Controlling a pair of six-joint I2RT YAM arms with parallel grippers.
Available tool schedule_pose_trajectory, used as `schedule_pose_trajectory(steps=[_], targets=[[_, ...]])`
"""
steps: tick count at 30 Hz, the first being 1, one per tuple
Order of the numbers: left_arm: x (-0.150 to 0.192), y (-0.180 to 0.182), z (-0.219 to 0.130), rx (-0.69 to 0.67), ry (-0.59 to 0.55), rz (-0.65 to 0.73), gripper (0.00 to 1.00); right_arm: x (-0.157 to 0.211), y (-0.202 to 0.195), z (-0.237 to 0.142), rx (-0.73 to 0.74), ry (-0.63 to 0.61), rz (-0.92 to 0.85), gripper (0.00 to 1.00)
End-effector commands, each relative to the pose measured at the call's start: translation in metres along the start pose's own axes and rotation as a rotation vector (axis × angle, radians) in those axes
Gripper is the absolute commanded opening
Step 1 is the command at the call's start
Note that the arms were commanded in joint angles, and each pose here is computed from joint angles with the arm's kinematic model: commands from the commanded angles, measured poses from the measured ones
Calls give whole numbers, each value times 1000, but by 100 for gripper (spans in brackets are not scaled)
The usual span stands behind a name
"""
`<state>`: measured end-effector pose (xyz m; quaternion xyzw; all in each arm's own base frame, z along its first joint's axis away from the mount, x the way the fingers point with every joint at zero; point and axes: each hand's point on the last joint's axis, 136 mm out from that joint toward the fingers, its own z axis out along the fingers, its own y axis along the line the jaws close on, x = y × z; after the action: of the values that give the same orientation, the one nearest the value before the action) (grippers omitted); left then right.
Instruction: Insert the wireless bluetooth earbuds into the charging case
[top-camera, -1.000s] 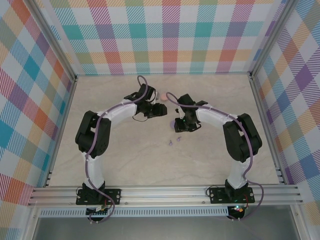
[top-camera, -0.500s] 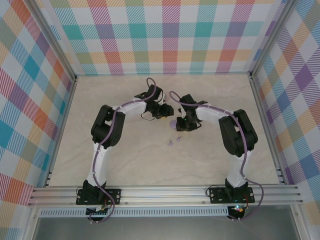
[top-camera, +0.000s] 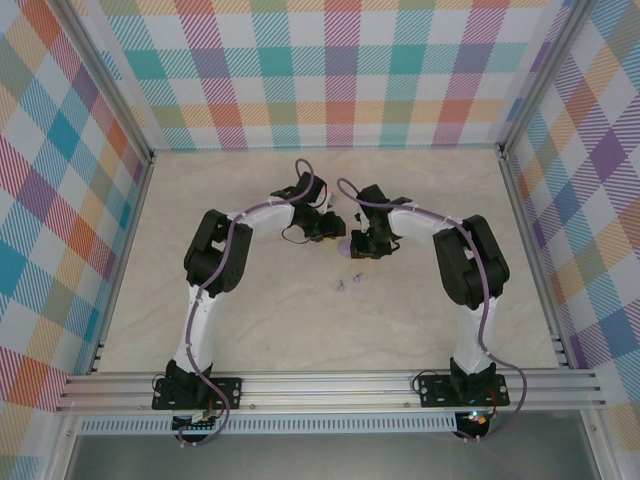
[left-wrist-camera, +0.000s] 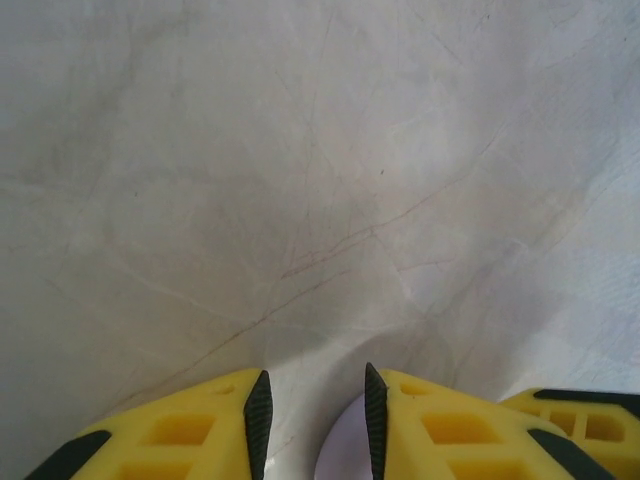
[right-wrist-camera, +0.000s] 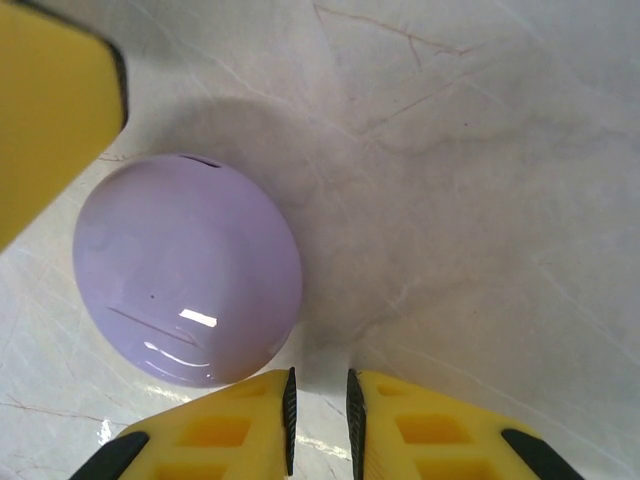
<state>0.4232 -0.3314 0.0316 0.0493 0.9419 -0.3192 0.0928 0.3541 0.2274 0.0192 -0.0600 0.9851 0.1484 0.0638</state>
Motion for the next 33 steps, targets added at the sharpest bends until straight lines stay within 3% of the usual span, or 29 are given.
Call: schedule_pose_trajectory(steps=[1,33], targets=[[23,1,-12,-40,46,4,32,-9,-4,4,15,-7,7,25],[79,-17,-37,20,78,21,36,-37,13,15,-20,49,-52,29]])
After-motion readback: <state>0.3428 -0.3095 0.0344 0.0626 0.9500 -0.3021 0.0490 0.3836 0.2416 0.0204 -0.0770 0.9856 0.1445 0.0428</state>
